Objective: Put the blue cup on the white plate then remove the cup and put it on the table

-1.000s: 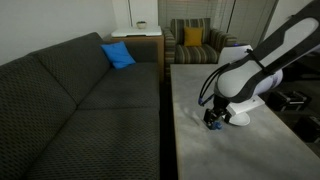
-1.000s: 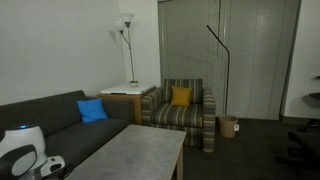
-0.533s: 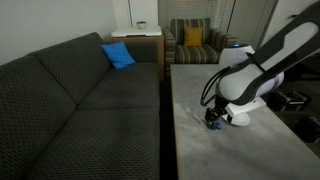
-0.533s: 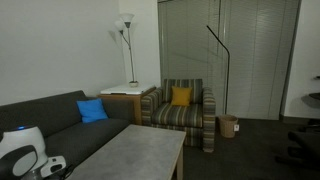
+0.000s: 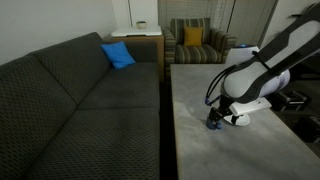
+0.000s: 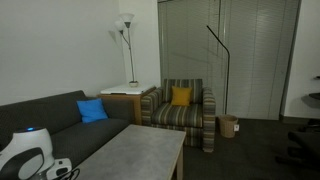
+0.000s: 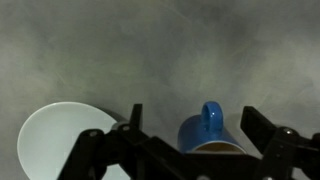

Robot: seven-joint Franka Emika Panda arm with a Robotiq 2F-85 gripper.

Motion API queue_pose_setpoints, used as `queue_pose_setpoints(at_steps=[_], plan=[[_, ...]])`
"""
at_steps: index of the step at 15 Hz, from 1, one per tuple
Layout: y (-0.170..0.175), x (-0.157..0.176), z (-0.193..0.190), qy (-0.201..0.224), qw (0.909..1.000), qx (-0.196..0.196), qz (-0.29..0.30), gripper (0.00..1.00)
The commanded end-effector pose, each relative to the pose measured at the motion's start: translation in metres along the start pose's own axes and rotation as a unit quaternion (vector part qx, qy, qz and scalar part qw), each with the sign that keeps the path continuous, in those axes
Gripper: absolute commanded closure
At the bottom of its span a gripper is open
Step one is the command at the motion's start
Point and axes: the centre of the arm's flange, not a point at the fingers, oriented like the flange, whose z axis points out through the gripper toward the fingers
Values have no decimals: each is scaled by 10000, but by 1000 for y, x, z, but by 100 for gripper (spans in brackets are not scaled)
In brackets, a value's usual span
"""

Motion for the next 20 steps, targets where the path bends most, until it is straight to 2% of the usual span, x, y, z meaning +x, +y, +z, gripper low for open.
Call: queue_pose_setpoints(at_steps=[1,12,13,14,16,20], plan=[[4,20,32,67,9997,211,60,0],[-23,15,47,184,9997,50,-170,2],[-25,15,47,197,9996,49,-190,11],[-26,14,48,205,9996,49,-210,27],[-28,13,48,213,9995,32,-236,41],[-29,12,50,208,9994,5,-263,45]])
